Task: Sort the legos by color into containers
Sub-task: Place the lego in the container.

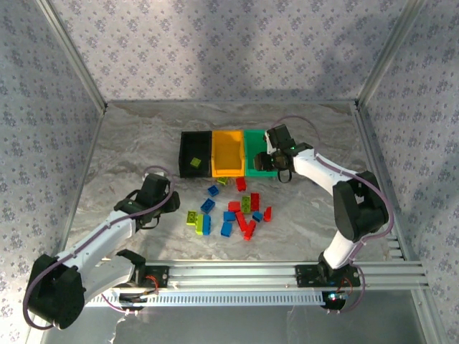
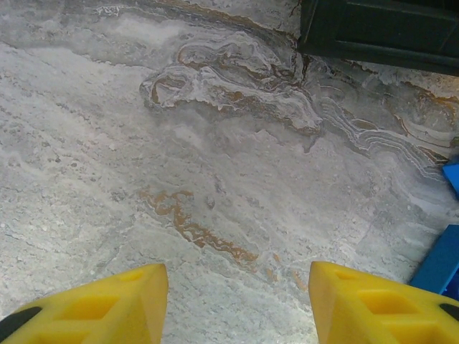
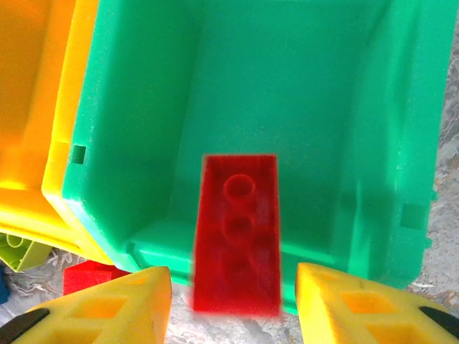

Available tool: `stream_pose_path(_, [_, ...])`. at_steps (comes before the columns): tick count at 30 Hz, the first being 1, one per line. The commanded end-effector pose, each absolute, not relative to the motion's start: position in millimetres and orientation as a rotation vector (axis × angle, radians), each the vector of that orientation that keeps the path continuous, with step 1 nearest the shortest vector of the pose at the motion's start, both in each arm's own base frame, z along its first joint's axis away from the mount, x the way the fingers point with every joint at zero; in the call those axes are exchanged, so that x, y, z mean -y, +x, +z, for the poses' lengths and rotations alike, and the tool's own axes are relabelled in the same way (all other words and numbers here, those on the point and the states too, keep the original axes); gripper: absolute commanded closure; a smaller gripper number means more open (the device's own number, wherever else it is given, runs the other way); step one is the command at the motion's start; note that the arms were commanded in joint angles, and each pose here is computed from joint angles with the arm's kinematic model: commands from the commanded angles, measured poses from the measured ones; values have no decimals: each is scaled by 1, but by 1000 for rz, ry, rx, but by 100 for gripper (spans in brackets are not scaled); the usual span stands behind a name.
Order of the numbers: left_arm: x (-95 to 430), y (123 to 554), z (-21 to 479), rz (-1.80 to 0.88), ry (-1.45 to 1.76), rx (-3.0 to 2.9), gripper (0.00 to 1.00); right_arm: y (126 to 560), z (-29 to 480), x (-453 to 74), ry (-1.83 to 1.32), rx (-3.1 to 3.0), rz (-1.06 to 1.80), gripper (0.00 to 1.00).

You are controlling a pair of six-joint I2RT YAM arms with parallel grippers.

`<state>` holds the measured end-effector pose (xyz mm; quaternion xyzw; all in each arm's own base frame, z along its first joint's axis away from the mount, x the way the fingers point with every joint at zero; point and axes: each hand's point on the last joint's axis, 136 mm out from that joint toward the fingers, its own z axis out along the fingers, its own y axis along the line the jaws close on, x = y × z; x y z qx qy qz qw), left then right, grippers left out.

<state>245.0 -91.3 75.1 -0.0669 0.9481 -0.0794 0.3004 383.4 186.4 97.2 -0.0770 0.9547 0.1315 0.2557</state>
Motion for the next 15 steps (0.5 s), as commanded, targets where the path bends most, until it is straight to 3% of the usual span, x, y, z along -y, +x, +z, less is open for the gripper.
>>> stream_pose_path(1, [93, 242, 73, -233, -179, -2532, 46, 375, 114, -188, -228, -2574, 393, 46])
stream_pose_path(6, [96, 243, 71, -244, -169, -2542, 46, 357, 126, -161, -136, -2531, 360, 46])
stream_pose_path(8, [97, 243, 71, -247, -160, -2543, 46, 348, 123, -139, -60, -2513, 316, 36])
stream_pose_path(11, [97, 244, 72, -251, -159, -2538, 46, 335, 113, -96, 99, -2520, 255, 31])
stream_pose_path(15, [97, 245, 72, -253, -156, -2534, 46, 316, 96, -43, 334, -2568, 231, 32])
